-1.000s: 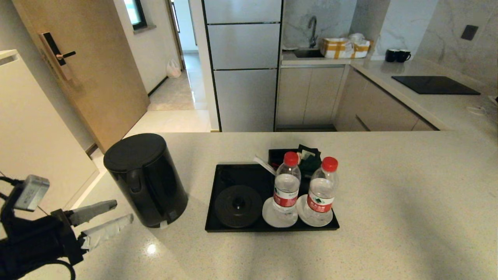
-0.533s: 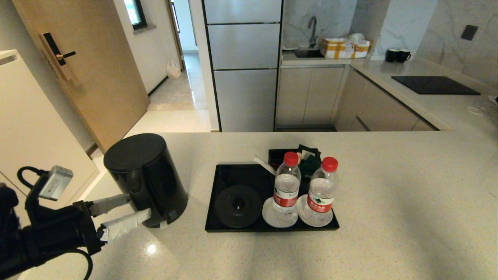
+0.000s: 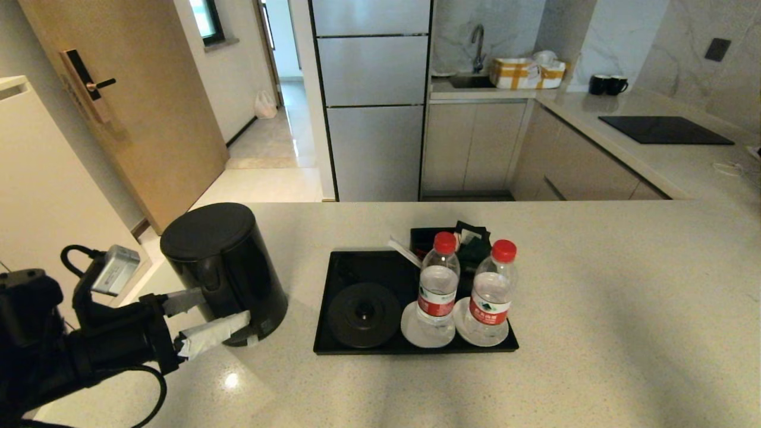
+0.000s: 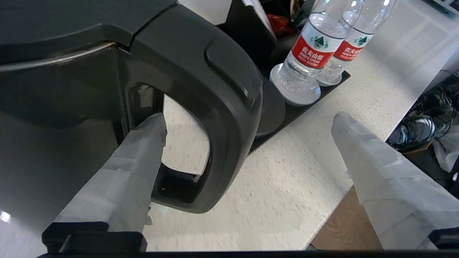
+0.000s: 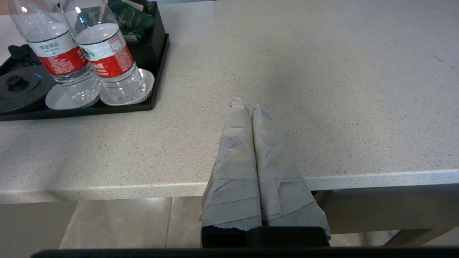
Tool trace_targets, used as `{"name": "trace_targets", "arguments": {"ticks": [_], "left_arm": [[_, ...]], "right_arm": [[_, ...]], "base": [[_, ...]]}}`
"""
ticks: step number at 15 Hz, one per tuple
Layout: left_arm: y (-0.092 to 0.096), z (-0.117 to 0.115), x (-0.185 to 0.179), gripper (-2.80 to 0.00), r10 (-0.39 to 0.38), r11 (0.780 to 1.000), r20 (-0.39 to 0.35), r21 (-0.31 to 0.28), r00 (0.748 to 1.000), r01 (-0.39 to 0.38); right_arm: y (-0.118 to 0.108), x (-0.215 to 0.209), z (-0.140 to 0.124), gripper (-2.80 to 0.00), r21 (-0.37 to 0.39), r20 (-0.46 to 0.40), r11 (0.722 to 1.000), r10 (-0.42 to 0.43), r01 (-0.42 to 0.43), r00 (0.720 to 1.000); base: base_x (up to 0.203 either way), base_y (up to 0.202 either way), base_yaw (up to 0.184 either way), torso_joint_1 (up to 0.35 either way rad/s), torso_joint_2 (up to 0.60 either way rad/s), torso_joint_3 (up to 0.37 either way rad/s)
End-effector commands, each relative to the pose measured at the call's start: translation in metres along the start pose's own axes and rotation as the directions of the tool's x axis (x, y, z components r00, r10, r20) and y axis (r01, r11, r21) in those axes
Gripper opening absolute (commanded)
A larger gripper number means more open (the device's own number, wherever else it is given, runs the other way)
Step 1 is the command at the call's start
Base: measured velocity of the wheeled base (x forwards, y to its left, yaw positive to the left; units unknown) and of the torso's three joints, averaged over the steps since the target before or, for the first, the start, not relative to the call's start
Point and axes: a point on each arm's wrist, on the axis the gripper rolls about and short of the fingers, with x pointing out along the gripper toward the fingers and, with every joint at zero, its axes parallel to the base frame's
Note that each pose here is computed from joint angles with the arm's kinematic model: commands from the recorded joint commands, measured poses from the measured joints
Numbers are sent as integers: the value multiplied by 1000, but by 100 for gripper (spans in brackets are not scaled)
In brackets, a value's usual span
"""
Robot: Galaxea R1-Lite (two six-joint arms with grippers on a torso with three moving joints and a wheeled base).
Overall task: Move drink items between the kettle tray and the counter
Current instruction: Return the kettle to its original position
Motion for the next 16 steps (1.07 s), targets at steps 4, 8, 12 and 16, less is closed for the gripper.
{"name": "trace_targets", "arguments": {"ticks": [4, 8, 12, 16], "left_arm": [[8, -12, 27, 0, -38, 999, 40, 19, 999, 37], [0, -15, 35, 0, -31, 999, 60, -6, 998, 32], [-11, -17, 57, 0, 128, 992, 66, 3, 990, -129], [-23, -13, 79, 0, 254, 966, 96, 25, 962, -258]], "right_arm": [[0, 0, 0, -280, 2, 0, 1000, 0, 0, 1000], [0, 0, 0, -280, 0, 0, 1000, 0, 0, 1000], [0, 0, 0, -280, 2, 0, 1000, 0, 0, 1000], [0, 0, 0, -280, 0, 0, 1000, 0, 0, 1000]], "base": [[0, 0, 0, 0, 0, 0], [0, 0, 0, 0, 0, 0], [0, 0, 0, 0, 0, 0], [0, 0, 0, 0, 0, 0]]}}
